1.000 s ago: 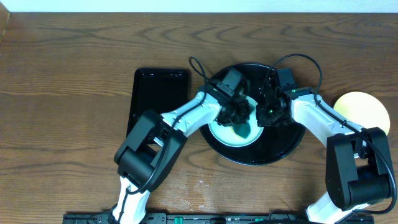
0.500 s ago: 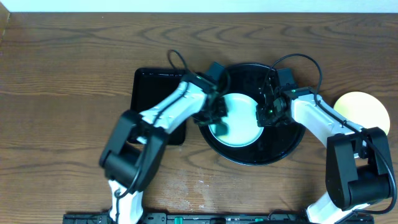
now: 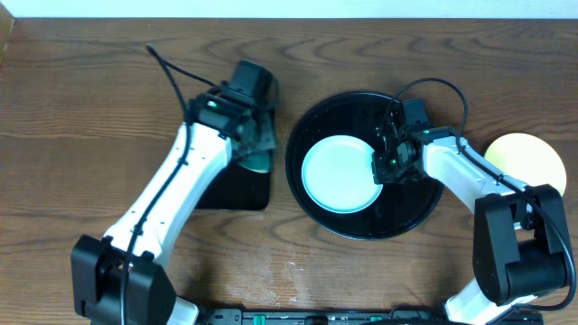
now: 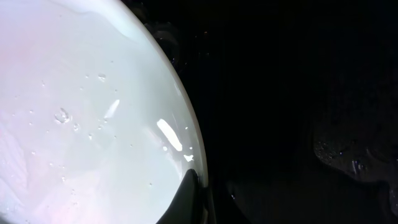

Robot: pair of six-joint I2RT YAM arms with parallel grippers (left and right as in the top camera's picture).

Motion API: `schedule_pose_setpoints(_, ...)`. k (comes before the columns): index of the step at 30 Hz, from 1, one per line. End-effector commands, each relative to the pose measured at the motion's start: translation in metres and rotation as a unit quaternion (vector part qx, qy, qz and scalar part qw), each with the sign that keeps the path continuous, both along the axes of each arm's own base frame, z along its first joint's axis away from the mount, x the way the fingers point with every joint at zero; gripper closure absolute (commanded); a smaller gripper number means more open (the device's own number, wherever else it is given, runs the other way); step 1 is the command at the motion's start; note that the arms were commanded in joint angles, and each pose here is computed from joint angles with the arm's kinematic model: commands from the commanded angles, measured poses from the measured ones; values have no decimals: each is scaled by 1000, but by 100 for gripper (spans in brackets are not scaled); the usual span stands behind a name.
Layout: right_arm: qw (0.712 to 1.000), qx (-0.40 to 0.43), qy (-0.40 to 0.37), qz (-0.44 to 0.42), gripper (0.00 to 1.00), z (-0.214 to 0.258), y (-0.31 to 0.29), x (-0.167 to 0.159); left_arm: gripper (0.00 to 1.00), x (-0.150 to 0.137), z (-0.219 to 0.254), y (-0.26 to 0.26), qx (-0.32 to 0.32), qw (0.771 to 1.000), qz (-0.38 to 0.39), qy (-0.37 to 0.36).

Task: Clean dirty plates on tray and stack at the side

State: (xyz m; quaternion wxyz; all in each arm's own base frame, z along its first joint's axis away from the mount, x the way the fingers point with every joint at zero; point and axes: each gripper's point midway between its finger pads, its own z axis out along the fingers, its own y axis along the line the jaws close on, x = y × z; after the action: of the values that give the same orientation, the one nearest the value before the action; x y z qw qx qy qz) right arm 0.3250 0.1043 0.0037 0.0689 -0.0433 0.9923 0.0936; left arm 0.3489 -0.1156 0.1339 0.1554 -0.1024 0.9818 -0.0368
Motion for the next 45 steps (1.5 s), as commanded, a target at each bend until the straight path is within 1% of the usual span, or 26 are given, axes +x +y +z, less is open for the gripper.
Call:
schedule_pose_setpoints(1,999,-23,28,12,99,-15,-7,-15,92,-4,-40,32,60,998,8,30)
schedule_pose_setpoints(4,999,-20,25,11,99,-15,-6,-14,92,-2,-71,40,59,997,19,37)
schedule_pose_setpoints(6,1000,-19,20,9,99,-14,-5,-11,88,-3,-78,39,44,998,20,47)
schedule_pose_setpoints(7,1000,-18,18,9,99,-14,-5,-10,83,-3,-79,37,36,998,19,50)
schedule_pose_setpoints(8,1000,-17,13,9,99,-14,-4,-8,74,-2,-77,36,31,998,19,47)
schedule_pose_setpoints(9,1000,-16,8,8,99,-13,-4,-5,67,-1,-73,36,30,998,19,44)
schedule_pose_setpoints(13,1000,-9,-22,8,99,-3,-1,8,48,0,-47,34,21,999,18,26)
schedule_pose_setpoints(15,999,-10,-42,6,99,11,-1,14,41,-3,-30,33,11,1000,17,12)
schedule_pose_setpoints(17,997,-21,-72,-9,99,28,-6,21,35,-7,-11,32,1,1000,16,-8)
schedule_pose_setpoints(21,988,-49,-143,-29,99,71,-21,33,29,-22,25,32,-19,999,12,-42)
schedule_pose_setpoints(22,985,-58,-159,-34,99,81,-25,35,25,-26,33,34,-22,998,12,-49)
schedule_pose_setpoints(24,978,-78,-190,-42,99,100,-34,38,23,-36,49,37,-25,998,12,-64)
schedule_pose_setpoints(30,964,-113,-239,-23,99,130,-46,40,20,-53,71,41,-32,996,12,-87)
schedule_pose_setpoints(31,963,-113,-243,-20,99,133,-46,40,18,-54,72,42,-32,996,12,-88)
schedule_pose_setpoints(40,958,-110,-265,-15,99,148,-46,39,17,-54,72,42,-32,996,12,-87)
schedule_pose_setpoints(43,955,-125,-268,11,99,149,-43,38,17,-54,72,42,-32,996,12,-87)
schedule_pose_setpoints(45,950,-149,-274,22,99,150,-42,38,17,-54,72,42,-32,996,12,-87)
